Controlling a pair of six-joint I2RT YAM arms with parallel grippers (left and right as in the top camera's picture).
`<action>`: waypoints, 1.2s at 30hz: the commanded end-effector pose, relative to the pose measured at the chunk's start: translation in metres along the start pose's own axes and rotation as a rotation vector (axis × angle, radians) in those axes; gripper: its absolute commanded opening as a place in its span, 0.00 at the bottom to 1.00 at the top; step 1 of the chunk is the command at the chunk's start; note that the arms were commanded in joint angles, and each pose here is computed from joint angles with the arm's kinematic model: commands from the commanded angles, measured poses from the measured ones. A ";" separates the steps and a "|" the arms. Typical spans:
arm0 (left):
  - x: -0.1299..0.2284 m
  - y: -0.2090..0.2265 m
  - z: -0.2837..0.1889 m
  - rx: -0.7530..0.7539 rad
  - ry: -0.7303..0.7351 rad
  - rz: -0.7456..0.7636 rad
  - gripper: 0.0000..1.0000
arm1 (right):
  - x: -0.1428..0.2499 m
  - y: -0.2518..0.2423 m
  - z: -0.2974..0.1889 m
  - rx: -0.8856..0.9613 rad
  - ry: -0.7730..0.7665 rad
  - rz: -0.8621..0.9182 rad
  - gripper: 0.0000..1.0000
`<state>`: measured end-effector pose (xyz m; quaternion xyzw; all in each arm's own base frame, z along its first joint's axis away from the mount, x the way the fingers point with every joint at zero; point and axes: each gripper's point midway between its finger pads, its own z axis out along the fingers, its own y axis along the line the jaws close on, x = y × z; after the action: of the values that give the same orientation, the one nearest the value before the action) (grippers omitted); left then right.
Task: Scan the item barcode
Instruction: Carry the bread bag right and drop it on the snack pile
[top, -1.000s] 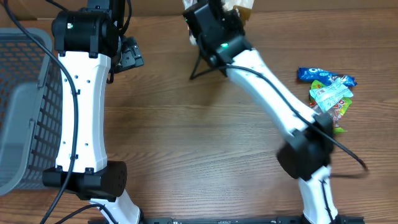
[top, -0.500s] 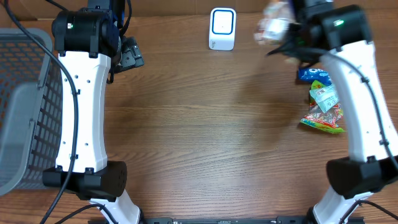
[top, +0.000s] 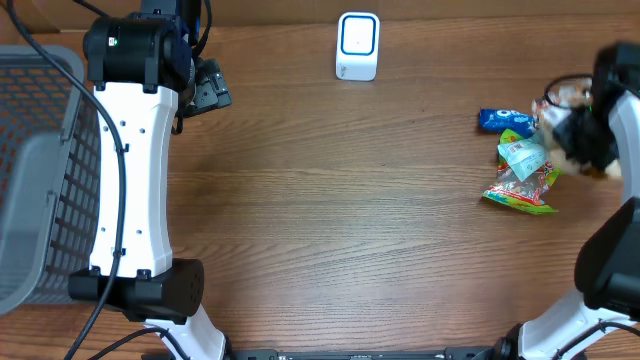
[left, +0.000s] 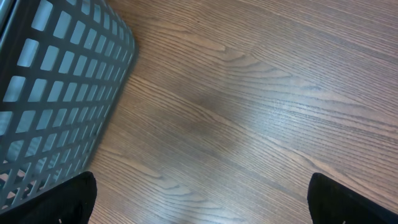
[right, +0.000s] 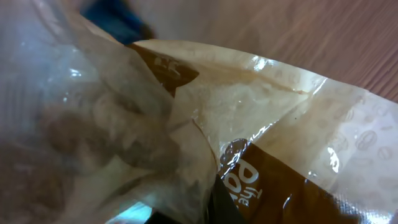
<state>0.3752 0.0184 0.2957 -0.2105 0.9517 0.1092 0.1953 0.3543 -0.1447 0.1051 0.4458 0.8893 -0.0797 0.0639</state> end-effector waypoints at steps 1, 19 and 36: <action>0.000 -0.001 0.002 -0.013 0.000 -0.008 1.00 | 0.016 -0.004 0.023 -0.042 0.087 0.042 0.14; 0.000 -0.001 0.002 -0.013 0.001 -0.008 1.00 | 0.017 0.022 -0.096 -0.293 0.033 -0.112 0.90; 0.000 -0.001 0.002 -0.013 0.001 -0.008 1.00 | 0.163 -0.004 -0.325 -0.785 -0.302 -0.475 1.00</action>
<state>0.3752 0.0184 0.2957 -0.2105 0.9517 0.1092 0.1953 0.2516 0.0341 0.3816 0.1779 0.9156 0.1663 0.3198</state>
